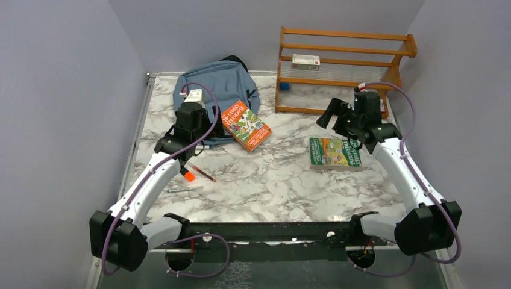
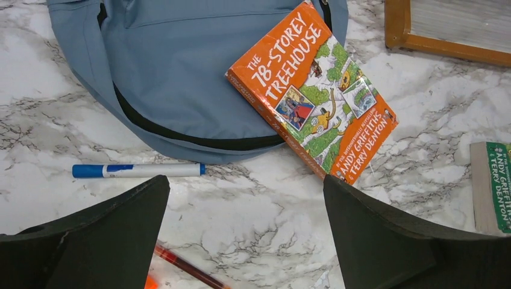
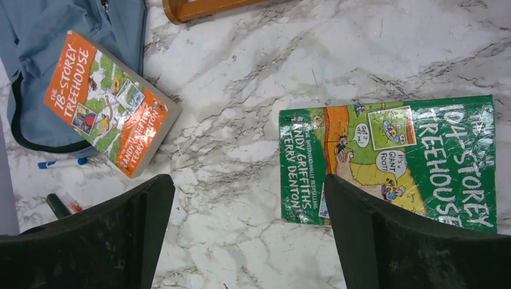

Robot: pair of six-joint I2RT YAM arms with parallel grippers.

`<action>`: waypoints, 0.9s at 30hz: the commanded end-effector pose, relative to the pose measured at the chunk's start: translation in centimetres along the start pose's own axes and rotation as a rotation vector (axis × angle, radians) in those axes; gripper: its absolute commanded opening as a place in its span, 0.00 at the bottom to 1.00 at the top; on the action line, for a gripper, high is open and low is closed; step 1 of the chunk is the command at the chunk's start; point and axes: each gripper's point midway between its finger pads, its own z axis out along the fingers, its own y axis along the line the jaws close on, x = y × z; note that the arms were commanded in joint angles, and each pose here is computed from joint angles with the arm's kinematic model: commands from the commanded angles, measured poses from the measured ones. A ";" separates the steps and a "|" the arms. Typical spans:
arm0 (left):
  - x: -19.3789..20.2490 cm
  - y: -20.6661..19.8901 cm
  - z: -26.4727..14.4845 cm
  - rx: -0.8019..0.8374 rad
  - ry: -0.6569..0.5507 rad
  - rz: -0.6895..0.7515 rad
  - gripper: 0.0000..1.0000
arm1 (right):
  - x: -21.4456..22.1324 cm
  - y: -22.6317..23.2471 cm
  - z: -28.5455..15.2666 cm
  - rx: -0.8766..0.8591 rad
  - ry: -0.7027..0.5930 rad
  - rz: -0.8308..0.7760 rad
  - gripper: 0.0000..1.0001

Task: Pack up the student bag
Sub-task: Move the book to the center of the board.

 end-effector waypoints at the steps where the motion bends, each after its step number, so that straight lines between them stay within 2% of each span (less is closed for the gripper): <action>1: -2.0 0.3 -1.0 -0.015 -0.050 -0.003 0.99 | -0.2 -0.1 -1.2 0.003 -0.024 0.011 1.00; 5: -2.4 0.5 -0.8 -0.027 -0.064 0.013 0.99 | -1.3 -0.6 -2.1 0.033 -0.085 0.011 1.00; 10: -2.4 1.7 -0.3 -0.092 -0.081 0.028 0.99 | -3.1 -2.9 -3.0 0.186 -0.165 0.037 1.00; 16: -3.0 0.7 1.0 -0.046 -0.069 0.019 0.99 | -4.0 -2.6 -2.2 0.182 -0.168 -0.008 1.00; 18: -3.3 0.1 1.5 -0.019 -0.044 0.008 0.99 | -3.7 -1.8 -1.5 0.139 -0.128 -0.010 1.00; 22: -2.9 -1.5 3.7 0.066 0.001 0.032 0.99 | -1.9 1.9 -0.2 -0.082 -0.017 -0.057 1.00; 27: -2.2 -2.6 7.2 0.148 0.060 0.067 0.99 | 0.0 3.7 -0.1 -0.250 -0.020 -0.070 1.00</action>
